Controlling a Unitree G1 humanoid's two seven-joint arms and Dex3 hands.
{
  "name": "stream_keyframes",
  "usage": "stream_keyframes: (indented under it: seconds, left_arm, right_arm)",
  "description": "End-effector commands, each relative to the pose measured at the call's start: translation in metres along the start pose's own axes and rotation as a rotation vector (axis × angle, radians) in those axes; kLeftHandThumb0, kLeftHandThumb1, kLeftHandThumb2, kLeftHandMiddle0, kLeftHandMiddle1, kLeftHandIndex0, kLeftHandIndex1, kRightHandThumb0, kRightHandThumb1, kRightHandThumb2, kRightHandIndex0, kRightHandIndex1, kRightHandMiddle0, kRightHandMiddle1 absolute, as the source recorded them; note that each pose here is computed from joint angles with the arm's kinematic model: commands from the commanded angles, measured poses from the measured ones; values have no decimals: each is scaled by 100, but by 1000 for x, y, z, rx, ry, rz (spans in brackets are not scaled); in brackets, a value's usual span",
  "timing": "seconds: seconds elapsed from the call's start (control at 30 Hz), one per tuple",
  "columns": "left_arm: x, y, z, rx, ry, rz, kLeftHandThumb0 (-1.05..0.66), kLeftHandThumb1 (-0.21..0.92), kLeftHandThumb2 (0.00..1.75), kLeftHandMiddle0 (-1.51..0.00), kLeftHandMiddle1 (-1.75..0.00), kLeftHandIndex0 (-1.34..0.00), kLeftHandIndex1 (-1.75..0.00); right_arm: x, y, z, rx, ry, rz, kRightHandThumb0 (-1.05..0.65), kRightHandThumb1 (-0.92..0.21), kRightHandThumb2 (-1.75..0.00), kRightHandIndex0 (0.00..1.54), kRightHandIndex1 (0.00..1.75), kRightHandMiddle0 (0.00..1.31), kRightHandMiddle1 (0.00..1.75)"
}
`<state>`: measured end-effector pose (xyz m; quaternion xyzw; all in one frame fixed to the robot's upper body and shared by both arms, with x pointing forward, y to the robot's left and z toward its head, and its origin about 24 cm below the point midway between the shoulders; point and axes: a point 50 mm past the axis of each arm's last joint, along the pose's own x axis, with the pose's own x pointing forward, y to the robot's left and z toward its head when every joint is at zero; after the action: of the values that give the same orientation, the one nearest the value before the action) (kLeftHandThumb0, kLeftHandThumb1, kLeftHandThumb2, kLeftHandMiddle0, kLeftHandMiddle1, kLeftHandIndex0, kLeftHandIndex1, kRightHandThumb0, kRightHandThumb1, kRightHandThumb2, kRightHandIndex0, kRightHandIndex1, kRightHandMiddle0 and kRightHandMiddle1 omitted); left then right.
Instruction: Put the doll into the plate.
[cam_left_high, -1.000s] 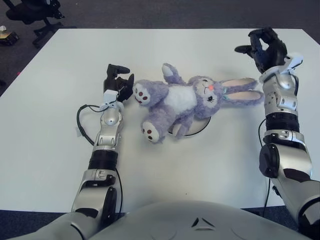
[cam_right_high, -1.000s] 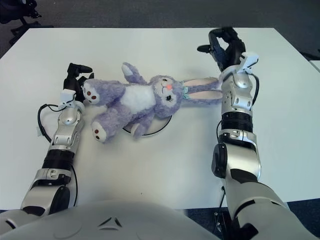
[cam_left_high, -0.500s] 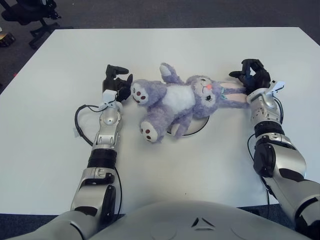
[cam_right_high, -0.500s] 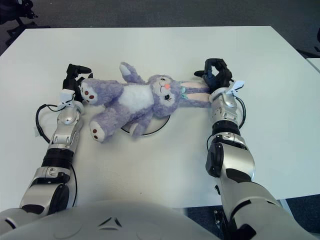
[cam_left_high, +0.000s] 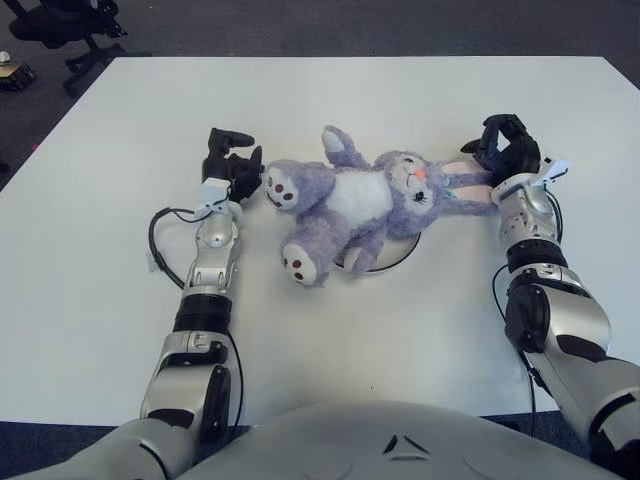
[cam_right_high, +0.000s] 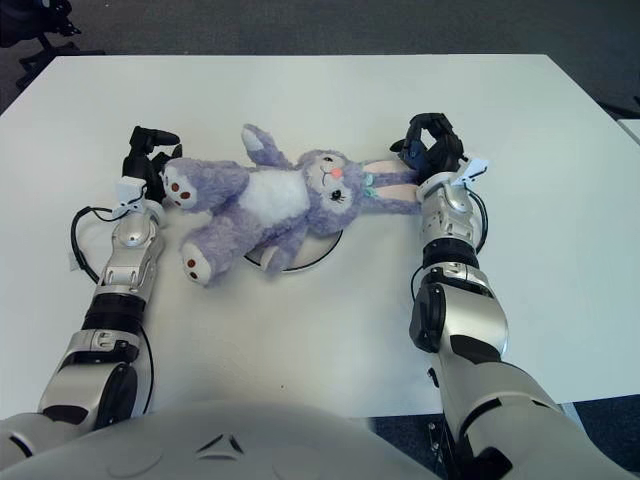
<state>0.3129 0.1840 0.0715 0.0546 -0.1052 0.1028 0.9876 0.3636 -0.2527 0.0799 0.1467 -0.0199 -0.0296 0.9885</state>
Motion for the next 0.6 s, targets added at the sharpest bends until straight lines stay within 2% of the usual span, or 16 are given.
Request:
stream_keyframes:
  seconds: [0.0,0.07,0.2,0.33,0.57]
  left_arm:
    - [2,4,1,5,-14,-2,-35,92,44,-68,-147,-28,-166]
    - [2,4,1,4,-15,-2,-35,92,44,-68,-148,-28,-166]
    - [3,5,1,3,-15,-3,-35,92,44,-68,-148,-28,-166]
    - [3,5,1,-2,-16,-7,-35,92,44,-68,-148,-28,-166]
    - [5,5,0,-15,-19,-14,-35,92,44,-68,-148,-28,-166]
  right_arm:
    - [2,-5,8,23,16,38,-25,-65,-89,63,174,32,175]
    - [2,-5,8,25,24,44,-32,-71,-80,68,174,31,175]
    - [2,-5,7,10,52,53,-36,-74,-76,71,175,31,175]
    - [3,-5,4,-47,110,67,-37,-74,-75,72,175,31,175]
    - [4,-3,2,-103,121,63,-37,-72,-78,74,175,32,175]
